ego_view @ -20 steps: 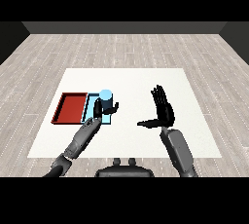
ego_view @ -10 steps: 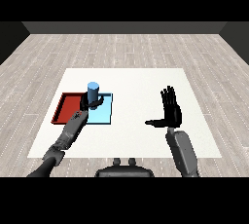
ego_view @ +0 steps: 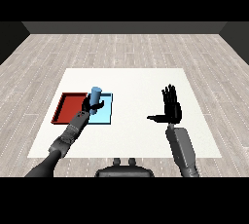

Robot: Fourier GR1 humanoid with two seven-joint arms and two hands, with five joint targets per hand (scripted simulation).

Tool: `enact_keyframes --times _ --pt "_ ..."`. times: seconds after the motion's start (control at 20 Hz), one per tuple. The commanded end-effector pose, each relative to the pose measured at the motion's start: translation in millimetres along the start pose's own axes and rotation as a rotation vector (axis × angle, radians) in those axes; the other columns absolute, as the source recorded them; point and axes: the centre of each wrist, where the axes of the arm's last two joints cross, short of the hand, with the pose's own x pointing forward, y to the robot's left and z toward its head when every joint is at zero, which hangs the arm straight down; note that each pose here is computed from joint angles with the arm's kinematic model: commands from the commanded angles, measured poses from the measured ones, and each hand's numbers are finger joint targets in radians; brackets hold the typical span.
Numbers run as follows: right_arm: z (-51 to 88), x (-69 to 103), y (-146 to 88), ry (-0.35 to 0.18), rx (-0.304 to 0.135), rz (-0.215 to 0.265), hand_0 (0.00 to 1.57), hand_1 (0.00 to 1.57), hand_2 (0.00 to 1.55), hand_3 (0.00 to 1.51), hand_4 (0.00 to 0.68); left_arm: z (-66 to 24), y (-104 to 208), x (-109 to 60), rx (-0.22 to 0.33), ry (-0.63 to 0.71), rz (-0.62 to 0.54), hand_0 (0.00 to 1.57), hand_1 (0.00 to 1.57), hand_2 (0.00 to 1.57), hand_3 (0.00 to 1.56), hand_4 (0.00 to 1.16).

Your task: Pick the blue can and put it in the blue box

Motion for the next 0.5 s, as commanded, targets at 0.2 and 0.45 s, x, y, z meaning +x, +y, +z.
enact_keyframes --times 0.2,0.45 --pt "-4.9 -10.9 -16.7 0.017 -0.040 0.004 0.00 0.00 0.00 0.00 0.000 20.9 -19.6 -33.7 0.038 0.206 0.056 0.86 0.86 0.94 0.98 0.81" --pt "13.5 -11.7 -19.8 0.006 -0.039 -0.042 0.00 0.00 0.00 0.00 0.000 10.8 -8.1 -26.1 -0.007 0.289 -0.035 0.00 0.00 0.00 0.00 0.36"
